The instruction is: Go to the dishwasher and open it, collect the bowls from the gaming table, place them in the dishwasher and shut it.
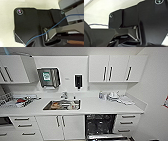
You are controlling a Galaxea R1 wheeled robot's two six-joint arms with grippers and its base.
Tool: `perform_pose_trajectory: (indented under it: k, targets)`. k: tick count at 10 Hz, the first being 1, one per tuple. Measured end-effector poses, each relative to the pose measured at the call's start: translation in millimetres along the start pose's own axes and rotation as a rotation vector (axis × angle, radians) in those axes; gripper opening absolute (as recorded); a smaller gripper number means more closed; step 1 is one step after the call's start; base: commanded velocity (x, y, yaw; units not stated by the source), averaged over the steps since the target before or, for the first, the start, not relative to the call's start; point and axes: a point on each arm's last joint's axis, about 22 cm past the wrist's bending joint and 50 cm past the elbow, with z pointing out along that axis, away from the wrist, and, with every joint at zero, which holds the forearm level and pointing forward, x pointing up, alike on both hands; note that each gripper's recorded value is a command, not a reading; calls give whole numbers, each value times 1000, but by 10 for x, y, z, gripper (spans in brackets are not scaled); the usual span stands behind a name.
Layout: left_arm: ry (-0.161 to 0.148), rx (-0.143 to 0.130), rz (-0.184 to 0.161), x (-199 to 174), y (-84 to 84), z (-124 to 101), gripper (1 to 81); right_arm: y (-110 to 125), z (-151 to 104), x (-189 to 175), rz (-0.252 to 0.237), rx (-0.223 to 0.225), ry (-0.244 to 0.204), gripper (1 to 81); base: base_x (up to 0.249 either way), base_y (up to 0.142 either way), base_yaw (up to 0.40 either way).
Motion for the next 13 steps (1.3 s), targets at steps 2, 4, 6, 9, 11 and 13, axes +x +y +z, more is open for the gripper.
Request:
perform_pose_trajectory:
  k: [2,4,6,9,11,13]
  targets:
    - [-8,-1,-4,-75,13,-11,811,4,-9,-62,3,-1,-7,811,0,0,0]
    - [-1,0,0,-45,10,-8,811,1,-6,-35,-1,0,0,811,0,0,0]
    - [21,0,10,44,9,-6,811,-11,-7,52,-12,3,21,811,0,0,0]
    - [33,-3,15,83,40,0,811,-17,-12,73,-18,4,31,811,0,0,0]
    - [1,-5,-1,-44,56,-17,811,-11,-29,-38,0,0,0,811,0,0,0]
    - [-43,-7,-22,-90,64,-29,811,-21,-41,-107,25,-6,-48,811,0,0,0]
